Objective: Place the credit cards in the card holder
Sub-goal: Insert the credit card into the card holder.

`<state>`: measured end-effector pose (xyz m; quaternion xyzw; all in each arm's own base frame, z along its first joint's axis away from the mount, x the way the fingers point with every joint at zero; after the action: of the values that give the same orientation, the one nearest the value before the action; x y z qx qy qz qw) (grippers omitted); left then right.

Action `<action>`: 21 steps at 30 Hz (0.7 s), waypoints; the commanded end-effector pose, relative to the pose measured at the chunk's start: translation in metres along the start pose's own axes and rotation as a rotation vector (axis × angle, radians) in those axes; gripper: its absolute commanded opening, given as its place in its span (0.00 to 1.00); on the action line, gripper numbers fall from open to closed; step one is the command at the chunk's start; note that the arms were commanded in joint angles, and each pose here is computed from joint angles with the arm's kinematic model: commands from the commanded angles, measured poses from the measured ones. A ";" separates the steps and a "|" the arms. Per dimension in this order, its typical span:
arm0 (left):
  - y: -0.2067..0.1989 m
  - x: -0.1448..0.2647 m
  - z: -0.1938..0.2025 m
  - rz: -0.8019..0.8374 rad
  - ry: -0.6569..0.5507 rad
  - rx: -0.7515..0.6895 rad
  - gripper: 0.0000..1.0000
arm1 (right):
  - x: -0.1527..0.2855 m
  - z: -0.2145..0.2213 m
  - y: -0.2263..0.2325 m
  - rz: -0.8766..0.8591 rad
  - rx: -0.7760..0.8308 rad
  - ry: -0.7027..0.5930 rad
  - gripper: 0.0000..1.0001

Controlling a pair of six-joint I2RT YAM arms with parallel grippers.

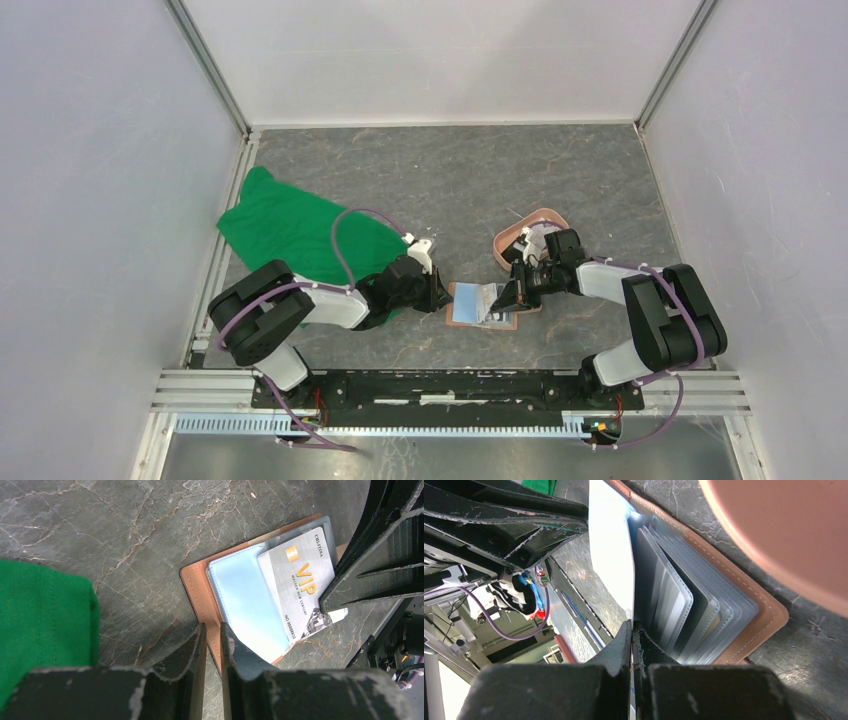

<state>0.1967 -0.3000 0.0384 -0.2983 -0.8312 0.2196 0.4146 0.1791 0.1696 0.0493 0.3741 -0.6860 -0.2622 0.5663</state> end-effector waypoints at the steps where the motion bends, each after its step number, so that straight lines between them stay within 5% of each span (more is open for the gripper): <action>1: 0.001 -0.003 0.007 -0.008 0.038 -0.045 0.23 | -0.001 -0.009 -0.004 0.037 0.050 -0.024 0.00; 21: -0.008 -0.004 0.007 0.029 0.047 -0.035 0.20 | -0.004 -0.001 -0.009 0.067 0.029 -0.056 0.00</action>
<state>0.1959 -0.3019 0.0382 -0.3028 -0.8283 0.2191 0.4174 0.1790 0.1702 0.0462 0.3665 -0.6967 -0.2621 0.5582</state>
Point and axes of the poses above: each gripper's point midway between its finger pads, its own x axis back along the fingers, its own y axis along the line the jaws close on, z = x × y, the point moved 3 cm from there along x, back along the fingers, and after that the axes turned 8 degrees about x, right-handed, at the moved point
